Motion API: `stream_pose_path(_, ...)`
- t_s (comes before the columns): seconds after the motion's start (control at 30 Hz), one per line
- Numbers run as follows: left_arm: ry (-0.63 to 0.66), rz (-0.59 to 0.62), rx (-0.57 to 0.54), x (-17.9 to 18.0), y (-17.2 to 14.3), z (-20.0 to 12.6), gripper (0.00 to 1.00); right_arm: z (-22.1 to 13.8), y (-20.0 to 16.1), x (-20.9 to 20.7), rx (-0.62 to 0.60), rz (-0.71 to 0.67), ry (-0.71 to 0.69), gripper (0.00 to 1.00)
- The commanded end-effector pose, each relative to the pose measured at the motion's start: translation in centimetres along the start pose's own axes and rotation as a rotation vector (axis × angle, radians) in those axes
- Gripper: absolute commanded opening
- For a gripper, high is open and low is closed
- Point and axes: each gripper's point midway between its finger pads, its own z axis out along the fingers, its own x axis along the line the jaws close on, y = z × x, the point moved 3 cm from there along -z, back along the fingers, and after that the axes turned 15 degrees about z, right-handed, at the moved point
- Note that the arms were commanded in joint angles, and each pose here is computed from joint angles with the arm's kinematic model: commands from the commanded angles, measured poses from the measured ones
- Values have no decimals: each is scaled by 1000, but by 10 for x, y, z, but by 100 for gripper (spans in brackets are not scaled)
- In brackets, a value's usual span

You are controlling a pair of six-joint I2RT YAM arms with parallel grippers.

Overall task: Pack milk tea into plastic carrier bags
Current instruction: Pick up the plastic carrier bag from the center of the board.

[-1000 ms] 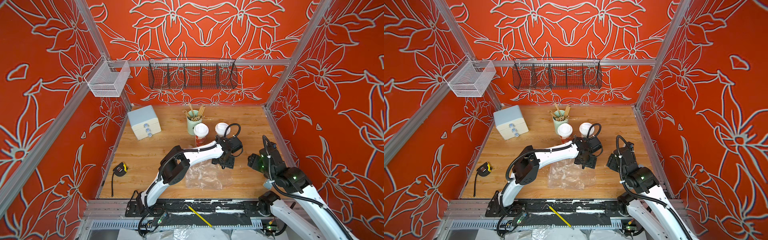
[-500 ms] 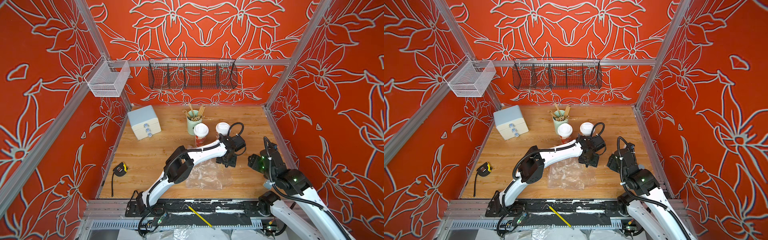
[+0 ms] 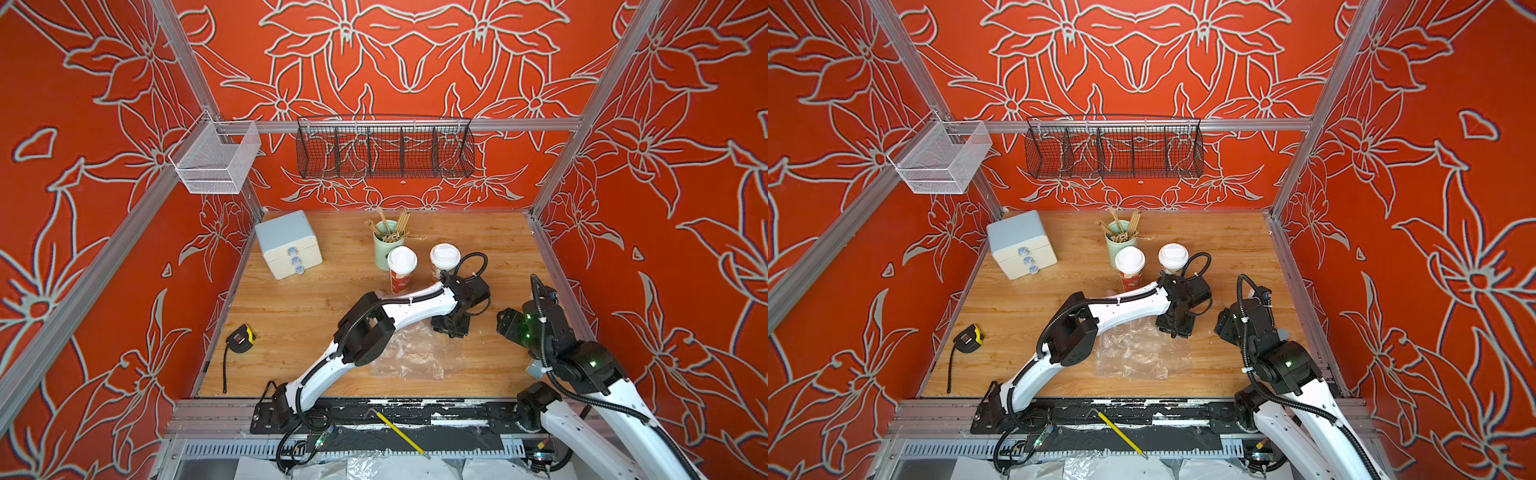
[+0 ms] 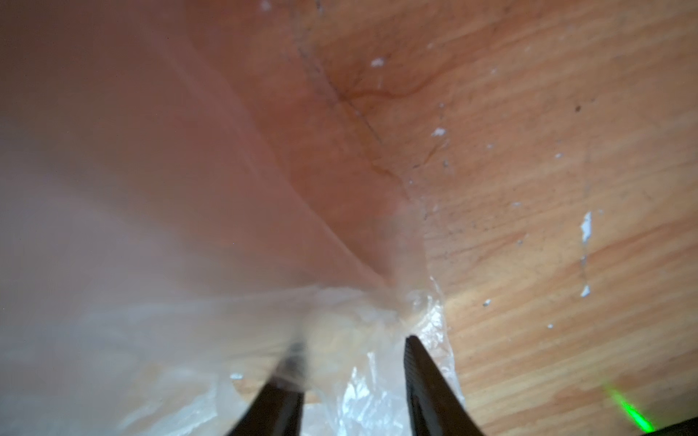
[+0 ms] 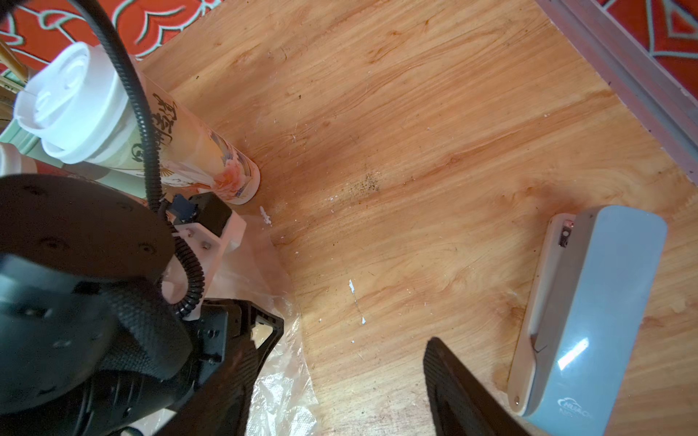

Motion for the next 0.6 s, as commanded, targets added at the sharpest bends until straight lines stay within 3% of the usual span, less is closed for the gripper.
stream_pose_path(0.0, 21, -16, 4, 5, -4, -8, 38, 1, 0, -3, -10, 28, -9, 72)
stream_pose_path(0.37, 7, -23, -61, 5, -1, -31, 21, 5, -3, 1, 12, 25, 3, 72)
stream_pose_path(0.57, -2, -13, -112, 3, 2, -49, 4, 5, -4, 2, 20, 23, 7, 72)
